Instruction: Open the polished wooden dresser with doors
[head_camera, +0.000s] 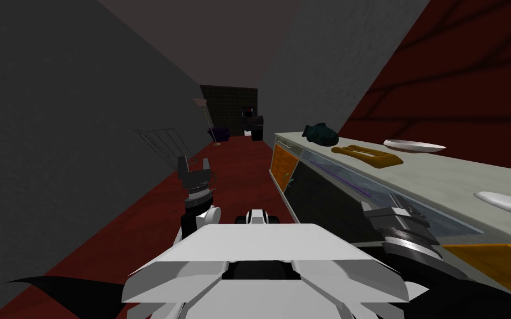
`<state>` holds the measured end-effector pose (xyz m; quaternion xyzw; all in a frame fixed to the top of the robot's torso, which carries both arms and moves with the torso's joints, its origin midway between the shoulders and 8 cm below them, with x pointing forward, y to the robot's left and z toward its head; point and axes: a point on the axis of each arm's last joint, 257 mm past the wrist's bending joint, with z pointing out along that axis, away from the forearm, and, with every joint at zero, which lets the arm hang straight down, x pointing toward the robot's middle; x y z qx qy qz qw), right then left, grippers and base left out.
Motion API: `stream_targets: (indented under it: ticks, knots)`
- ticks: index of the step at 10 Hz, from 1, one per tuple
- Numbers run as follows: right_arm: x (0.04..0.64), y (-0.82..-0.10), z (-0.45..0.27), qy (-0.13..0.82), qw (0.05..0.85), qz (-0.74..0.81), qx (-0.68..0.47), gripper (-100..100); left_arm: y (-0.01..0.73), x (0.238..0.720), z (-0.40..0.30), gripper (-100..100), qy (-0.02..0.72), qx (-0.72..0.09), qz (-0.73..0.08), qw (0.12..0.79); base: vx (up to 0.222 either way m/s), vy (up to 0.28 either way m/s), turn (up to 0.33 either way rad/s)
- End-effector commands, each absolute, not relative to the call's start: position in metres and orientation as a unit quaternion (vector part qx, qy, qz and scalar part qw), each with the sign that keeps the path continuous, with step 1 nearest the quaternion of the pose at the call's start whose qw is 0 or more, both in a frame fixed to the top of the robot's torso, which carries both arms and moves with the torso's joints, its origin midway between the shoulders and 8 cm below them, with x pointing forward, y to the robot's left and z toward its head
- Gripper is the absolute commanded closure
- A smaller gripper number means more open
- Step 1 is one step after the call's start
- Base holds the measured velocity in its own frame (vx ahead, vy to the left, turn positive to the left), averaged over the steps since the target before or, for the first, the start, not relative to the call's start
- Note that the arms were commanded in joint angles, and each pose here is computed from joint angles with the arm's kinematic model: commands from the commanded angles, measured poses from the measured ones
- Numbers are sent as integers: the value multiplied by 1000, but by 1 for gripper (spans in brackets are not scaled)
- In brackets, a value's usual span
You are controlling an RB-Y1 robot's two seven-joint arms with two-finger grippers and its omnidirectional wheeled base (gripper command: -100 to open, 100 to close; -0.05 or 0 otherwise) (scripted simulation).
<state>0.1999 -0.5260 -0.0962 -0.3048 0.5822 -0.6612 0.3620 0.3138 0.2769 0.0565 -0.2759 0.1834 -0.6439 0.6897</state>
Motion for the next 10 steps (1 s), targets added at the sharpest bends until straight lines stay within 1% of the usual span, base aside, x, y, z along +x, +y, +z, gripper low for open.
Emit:
stream_targets:
  ticks: [1,3,6,7,8,9,10]
  knots:
    - [200,-526,-96,582,362,-661,-305,100,277,314,57,0,183,-276,-644,690,7,-4,3]
    - [200,-524,-93,581,365,-661,-304,100,277,314,57,0,183,-276,-644,690,-17,130,-17]
    - [200,-520,-89,579,368,-661,-303,100,277,314,57,0,183,-276,-644,690,-51,198,-8]
    - [200,-520,-95,584,367,-656,-306,100,277,314,57,0,183,-276,-644,690,-13,92,3]
    - [225,-503,-128,578,358,-634,-369,-100,277,314,57,0,183,-276,-644,690,-169,-91,322]
    - [236,-489,-144,571,355,-623,-400,-100,277,314,57,0,183,-276,-644,690,-266,-101,472]
    - [239,-493,-158,562,334,-618,-437,-100,277,314,57,0,183,-276,-644,690,-214,-53,410]
